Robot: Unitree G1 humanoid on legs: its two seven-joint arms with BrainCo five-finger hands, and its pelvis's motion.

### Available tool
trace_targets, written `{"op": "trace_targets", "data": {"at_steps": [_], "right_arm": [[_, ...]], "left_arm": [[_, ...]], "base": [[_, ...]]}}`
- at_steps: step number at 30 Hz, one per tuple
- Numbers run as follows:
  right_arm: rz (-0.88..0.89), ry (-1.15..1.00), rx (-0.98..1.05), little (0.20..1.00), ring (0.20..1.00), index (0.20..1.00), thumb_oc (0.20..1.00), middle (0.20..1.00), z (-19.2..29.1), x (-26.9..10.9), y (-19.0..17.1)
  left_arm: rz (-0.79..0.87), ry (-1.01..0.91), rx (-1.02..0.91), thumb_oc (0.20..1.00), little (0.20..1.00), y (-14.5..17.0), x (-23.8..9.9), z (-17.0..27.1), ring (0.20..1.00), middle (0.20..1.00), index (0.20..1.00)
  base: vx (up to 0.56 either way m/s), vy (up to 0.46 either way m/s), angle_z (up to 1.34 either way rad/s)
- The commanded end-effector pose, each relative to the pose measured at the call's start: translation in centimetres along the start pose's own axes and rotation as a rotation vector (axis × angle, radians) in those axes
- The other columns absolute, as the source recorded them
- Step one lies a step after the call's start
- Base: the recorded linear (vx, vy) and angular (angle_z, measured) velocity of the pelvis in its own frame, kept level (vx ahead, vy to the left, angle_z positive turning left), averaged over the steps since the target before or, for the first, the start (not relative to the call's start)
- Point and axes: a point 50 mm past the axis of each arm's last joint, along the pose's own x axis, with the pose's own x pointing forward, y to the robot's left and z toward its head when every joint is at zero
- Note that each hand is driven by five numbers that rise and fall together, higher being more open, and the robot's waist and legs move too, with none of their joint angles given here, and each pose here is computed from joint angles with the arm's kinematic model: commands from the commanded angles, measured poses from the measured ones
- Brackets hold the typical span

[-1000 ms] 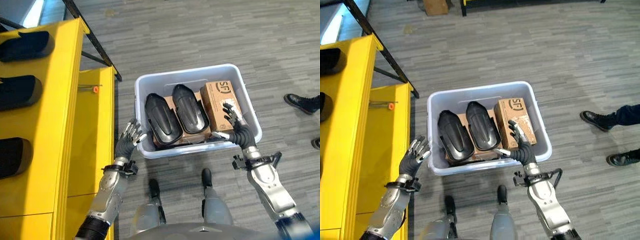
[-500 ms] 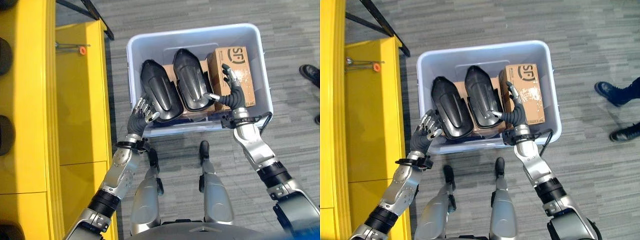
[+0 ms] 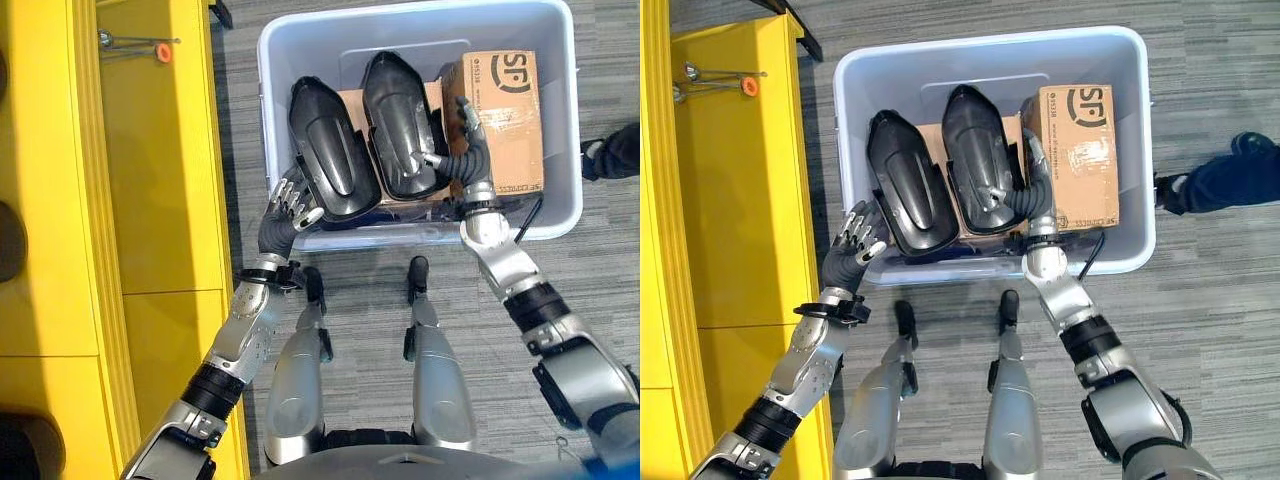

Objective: Move parts from the plastic box to the shelf.

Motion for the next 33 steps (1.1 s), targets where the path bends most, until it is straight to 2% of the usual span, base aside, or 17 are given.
{"op": "trace_targets", "data": {"at_steps": [1, 8, 15, 33], "right_arm": [[-0.087, -0.141, -0.06, 1.0, 1.0, 1.0, 1.0, 1.0, 3.2, 2.7, -2.0], [-0.166, -0.161, -0.164, 1.0, 1.0, 1.0, 1.0, 1.0, 4.7, 5.8, -4.4], [-0.222, -0.055, -0.212, 1.0, 1.0, 1.0, 1.0, 1.0, 4.3, 8.1, -6.3], [-0.104, 0.067, -0.199, 1.0, 1.0, 1.0, 1.0, 1.0, 1.3, 6.8, -2.9]], "left_arm": [[-0.071, -0.109, -0.032, 1.0, 1.0, -1.4, -0.2, 2.0, 1.0, 1.0, 1.0], [-0.119, -0.117, -0.053, 1.0, 1.0, -2.4, 0.1, 2.2, 1.0, 1.0, 1.0], [-0.157, -0.107, -0.063, 1.0, 1.0, -3.2, 0.3, 2.0, 1.0, 1.0, 1.0], [-0.155, -0.106, -0.065, 1.0, 1.0, -3.9, 0.7, 1.8, 1.0, 1.0, 1.0]], "base": [[0.0, 0.0, 0.0], [0.0, 0.0, -0.01], [0.0, -0.002, -0.02], [0.0, 0.0, 0.0]]}}
